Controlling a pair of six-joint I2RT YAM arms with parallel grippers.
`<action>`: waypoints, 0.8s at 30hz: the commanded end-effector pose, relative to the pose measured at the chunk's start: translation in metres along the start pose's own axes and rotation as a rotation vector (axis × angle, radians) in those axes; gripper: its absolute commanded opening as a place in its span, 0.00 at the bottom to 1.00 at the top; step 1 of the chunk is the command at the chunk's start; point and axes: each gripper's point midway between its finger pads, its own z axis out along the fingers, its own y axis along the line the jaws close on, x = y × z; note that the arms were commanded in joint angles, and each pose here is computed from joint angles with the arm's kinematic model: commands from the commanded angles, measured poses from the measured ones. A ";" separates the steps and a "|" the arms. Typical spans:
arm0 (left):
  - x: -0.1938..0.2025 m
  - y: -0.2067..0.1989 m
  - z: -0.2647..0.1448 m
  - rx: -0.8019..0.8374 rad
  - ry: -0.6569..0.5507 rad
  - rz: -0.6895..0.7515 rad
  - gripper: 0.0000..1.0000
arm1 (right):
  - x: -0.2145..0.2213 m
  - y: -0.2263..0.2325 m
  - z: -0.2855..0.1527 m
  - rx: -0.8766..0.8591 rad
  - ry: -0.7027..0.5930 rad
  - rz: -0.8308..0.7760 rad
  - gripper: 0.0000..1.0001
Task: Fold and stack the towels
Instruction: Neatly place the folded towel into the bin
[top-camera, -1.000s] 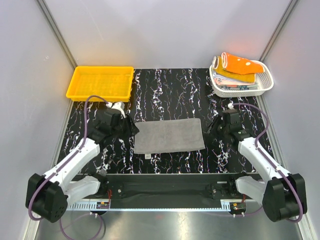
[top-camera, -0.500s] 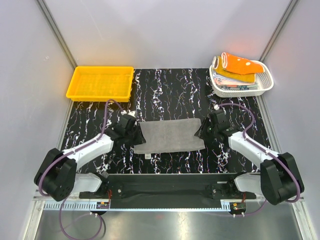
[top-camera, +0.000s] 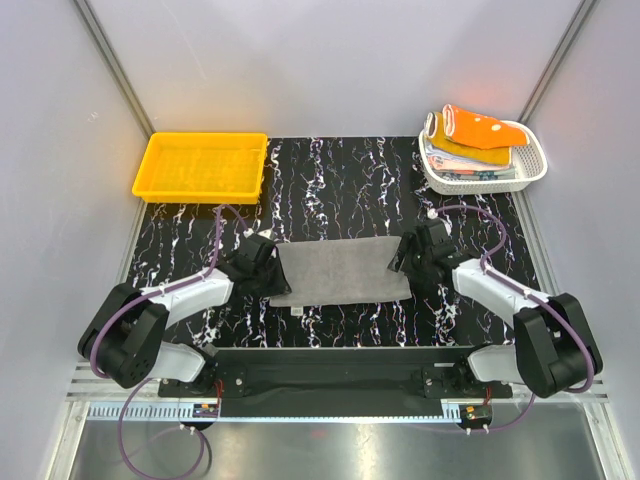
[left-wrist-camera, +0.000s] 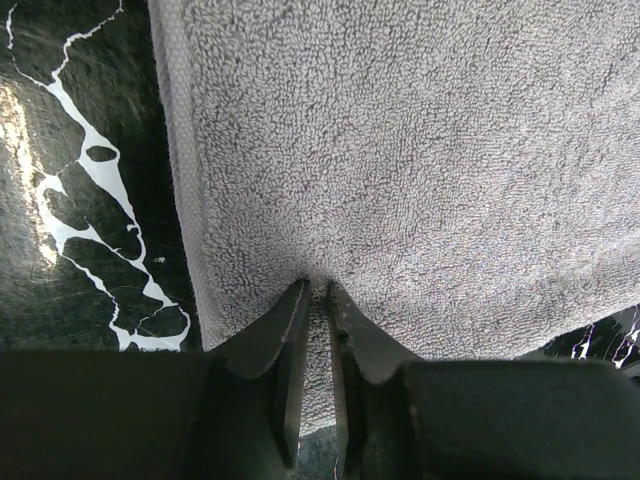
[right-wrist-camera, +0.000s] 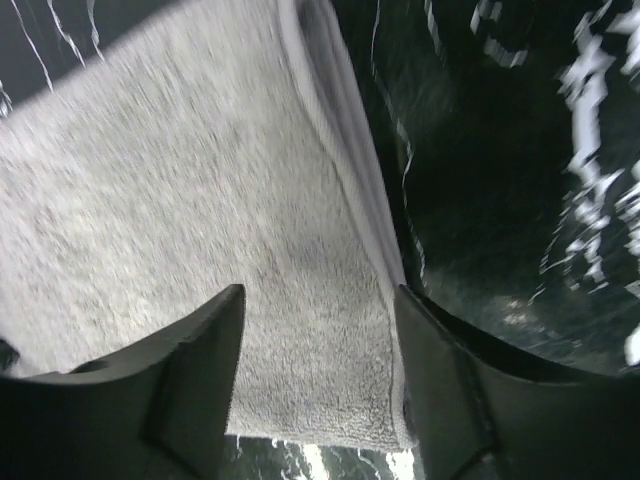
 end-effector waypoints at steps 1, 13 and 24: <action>-0.001 0.008 0.000 -0.044 -0.008 0.021 0.19 | -0.038 0.003 -0.013 0.043 -0.129 -0.071 0.71; -0.017 -0.010 -0.014 -0.006 -0.027 0.042 0.20 | -0.036 0.024 0.024 -0.015 -0.023 -0.219 0.80; -0.022 -0.024 -0.017 0.042 -0.031 0.039 0.20 | -0.005 0.036 0.050 0.101 0.097 -0.301 0.44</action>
